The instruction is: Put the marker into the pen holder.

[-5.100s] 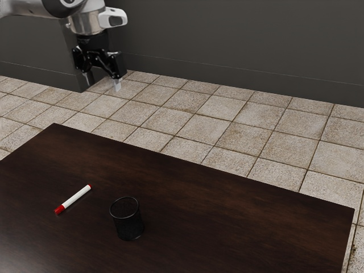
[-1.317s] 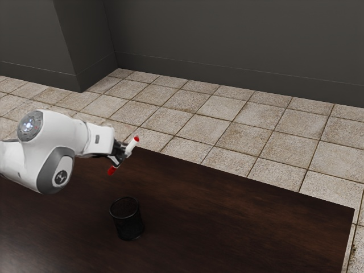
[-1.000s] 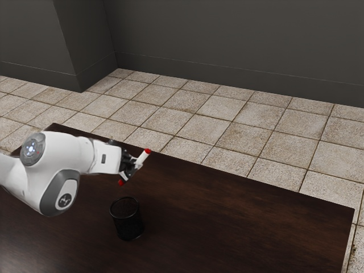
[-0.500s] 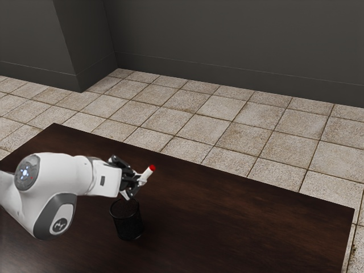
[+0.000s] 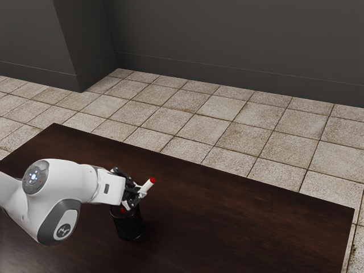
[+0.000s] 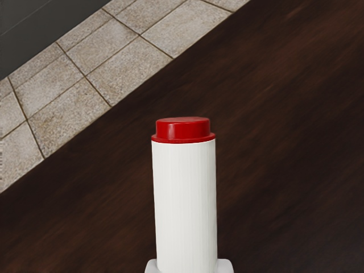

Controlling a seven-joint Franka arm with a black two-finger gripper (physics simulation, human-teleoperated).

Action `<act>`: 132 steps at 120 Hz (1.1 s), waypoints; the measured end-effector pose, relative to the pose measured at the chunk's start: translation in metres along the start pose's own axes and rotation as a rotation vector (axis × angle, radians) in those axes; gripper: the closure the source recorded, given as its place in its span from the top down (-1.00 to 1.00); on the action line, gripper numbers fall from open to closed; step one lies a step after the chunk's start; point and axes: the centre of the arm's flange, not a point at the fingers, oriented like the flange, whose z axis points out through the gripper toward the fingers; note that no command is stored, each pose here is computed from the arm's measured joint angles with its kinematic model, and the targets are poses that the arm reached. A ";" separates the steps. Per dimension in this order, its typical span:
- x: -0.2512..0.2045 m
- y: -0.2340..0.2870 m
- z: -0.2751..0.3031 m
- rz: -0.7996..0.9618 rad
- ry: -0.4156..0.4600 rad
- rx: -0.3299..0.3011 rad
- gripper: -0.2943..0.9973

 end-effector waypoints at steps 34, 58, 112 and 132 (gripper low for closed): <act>-0.005 -0.005 0.002 -0.019 -0.012 0.003 -0.60; -0.018 -0.008 0.012 -0.046 -0.049 -0.007 -0.23; 0.173 -0.235 -0.014 -0.325 -0.282 -0.098 0.45; 0.199 -0.292 -0.049 -0.432 -0.503 -0.138 0.50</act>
